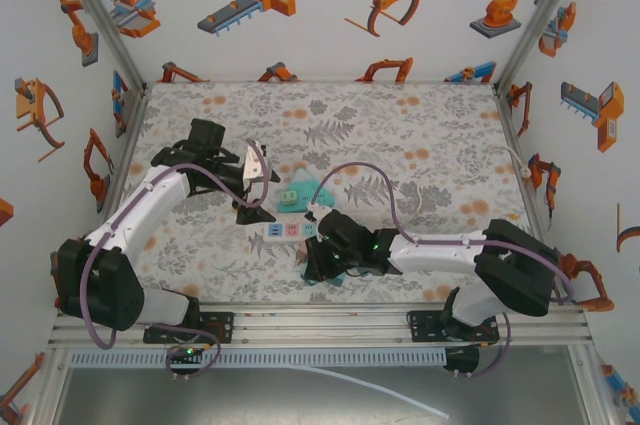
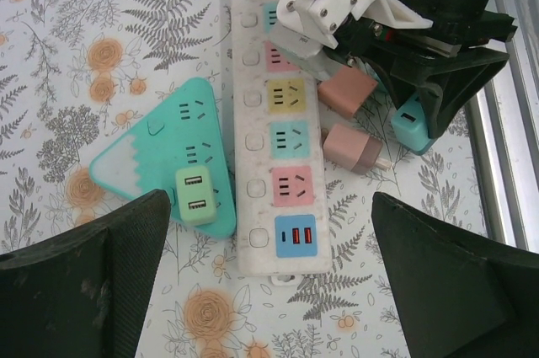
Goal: Pull the plug off the socket
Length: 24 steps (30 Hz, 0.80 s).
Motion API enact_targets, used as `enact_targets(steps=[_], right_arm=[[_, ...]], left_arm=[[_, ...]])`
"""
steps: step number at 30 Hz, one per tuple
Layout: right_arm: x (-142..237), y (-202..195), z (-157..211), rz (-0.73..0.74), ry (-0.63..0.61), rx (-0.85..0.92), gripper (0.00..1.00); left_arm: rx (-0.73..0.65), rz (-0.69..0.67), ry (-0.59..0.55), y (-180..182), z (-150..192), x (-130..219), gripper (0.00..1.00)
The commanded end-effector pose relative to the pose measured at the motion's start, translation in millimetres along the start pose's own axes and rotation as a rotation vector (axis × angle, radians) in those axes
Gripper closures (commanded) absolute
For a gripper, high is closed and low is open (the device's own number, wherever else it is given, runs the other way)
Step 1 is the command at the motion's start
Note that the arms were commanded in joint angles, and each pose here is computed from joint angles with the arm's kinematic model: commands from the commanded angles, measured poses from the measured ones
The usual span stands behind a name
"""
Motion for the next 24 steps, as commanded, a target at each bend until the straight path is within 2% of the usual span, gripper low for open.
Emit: enact_targets(steps=[1,8,9,11,19,24], right_arm=[[1.7,-2.6,-4.6,0.043,-0.031,0.001,0.68],[11.2,-7.9,-4.3,0.086,-0.065,-0.011,0.59],[12.7,-8.5,-4.4,0.089,-0.070,-0.013,0.54],[15.5,-9.3,-3.9,0.093,-0.079,-0.013,0.51],[35.9,-7.6,-11.7,0.113,-0.145,0.024,0.50],[62.0,-1.9,-25.9,0.139,-0.236,0.192,0.50]], left_arm=[[-0.023,0.004,-0.002,1.9,-2.7,2.1,0.03],[-0.019,-0.003,0.000,4.0,-1.2,1.0,0.04],[-0.017,-0.003,-0.002,3.9,-1.5,1.1,0.04],[-0.013,-0.007,-0.007,4.5,-2.7,1.4,0.04],[0.009,-0.038,-0.024,9.0,-6.4,2.2,0.04],[0.106,-0.127,-0.048,25.9,-11.5,3.6,0.05]])
Point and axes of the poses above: each hand's point on the last joint's axis, 136 mm out from that joint toward the fingers, its own x axis back along the fingers, its own y axis along the line the jaws close on, z = x × y, the point moved 6 cm from there along x, back along the fingers, and after that the axes turned 5 degrees about x, right-handed, at the moved point
